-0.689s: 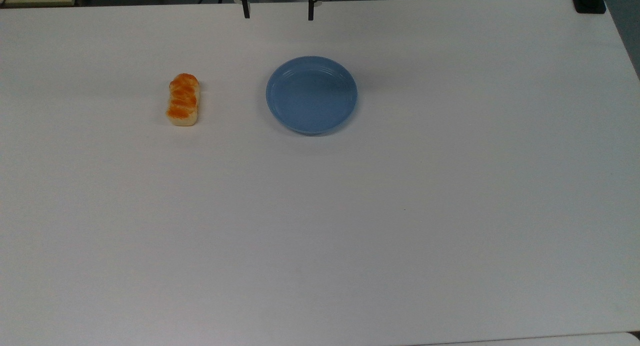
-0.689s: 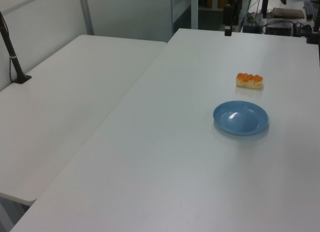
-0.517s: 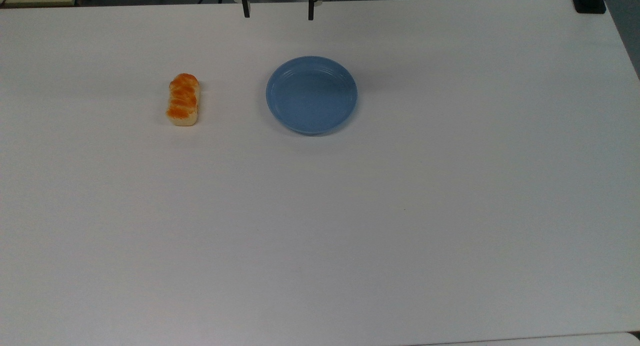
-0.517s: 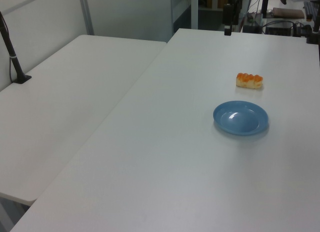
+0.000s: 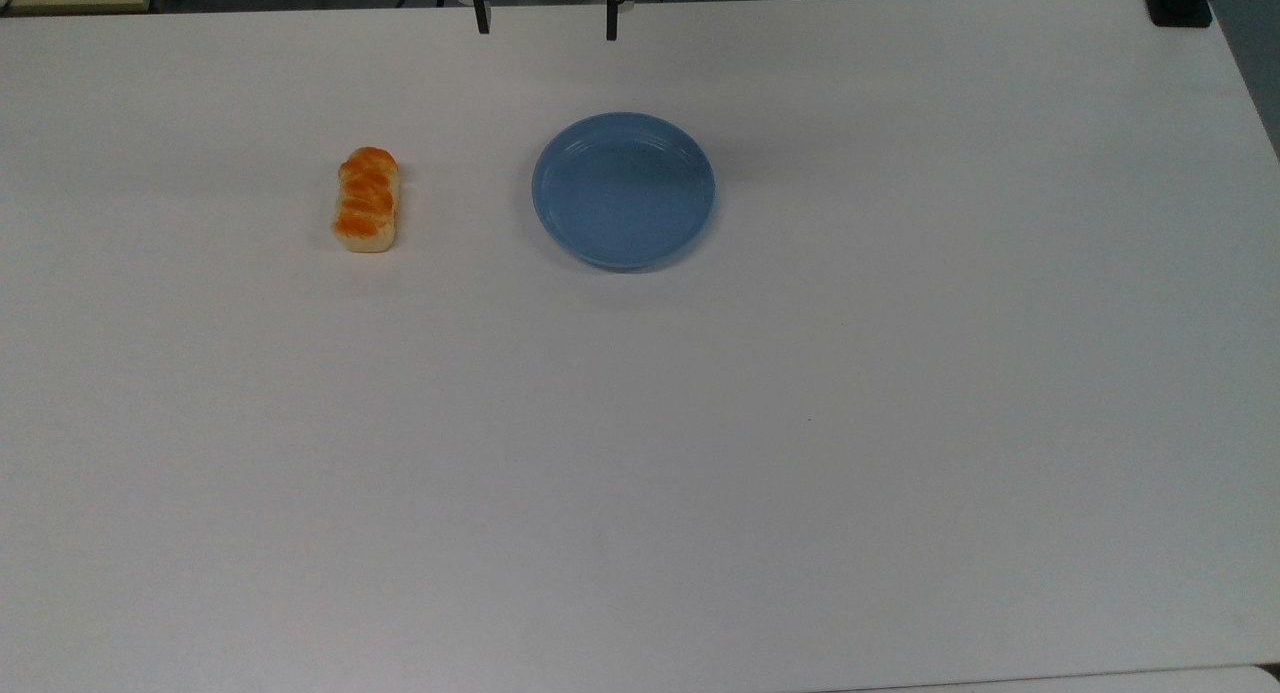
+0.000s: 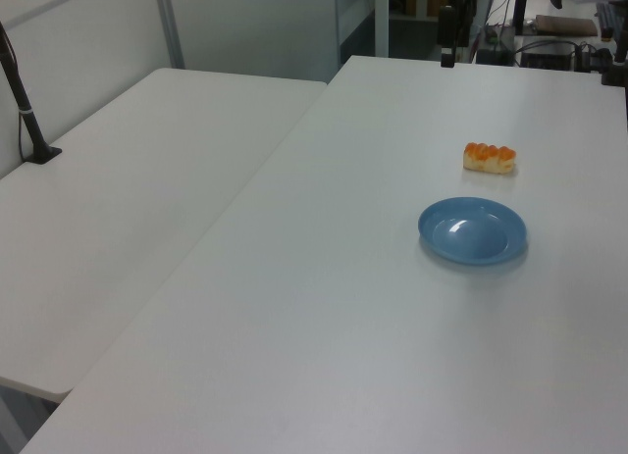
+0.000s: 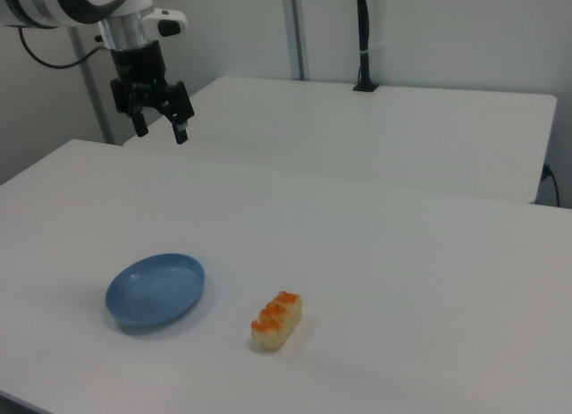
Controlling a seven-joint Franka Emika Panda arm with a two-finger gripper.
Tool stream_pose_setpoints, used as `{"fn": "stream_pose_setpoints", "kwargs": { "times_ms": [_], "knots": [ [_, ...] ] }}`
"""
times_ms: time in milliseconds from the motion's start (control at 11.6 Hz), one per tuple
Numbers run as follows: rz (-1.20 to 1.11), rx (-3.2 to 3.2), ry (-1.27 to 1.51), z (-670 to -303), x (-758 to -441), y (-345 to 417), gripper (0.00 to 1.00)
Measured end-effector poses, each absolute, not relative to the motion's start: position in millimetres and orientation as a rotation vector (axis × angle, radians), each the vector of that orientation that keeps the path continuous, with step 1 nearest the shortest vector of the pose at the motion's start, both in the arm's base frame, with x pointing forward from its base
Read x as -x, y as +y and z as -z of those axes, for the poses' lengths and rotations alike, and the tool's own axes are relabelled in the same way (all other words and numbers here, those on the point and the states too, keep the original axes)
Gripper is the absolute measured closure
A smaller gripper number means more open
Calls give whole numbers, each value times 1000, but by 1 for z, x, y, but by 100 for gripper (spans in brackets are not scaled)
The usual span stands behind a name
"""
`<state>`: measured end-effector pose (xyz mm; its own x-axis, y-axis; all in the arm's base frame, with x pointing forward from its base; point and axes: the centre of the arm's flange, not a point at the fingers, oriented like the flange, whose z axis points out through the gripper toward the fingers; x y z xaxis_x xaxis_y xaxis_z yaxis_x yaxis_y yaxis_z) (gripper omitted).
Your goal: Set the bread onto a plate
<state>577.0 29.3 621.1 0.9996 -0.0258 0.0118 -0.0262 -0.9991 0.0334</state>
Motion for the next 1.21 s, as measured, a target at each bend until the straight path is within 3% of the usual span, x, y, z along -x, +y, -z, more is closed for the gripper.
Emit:
{"fn": "stream_pose_setpoints", "kwargs": {
  "times_ms": [344, 603, 1206],
  "knots": [
    [-10, -3104, -102, -622, -572, -29, 0],
    [25, -3107, -56, -590, -558, -95, 0],
    [168, -3051, -35, -382, -527, -157, 0]
  ]
}}
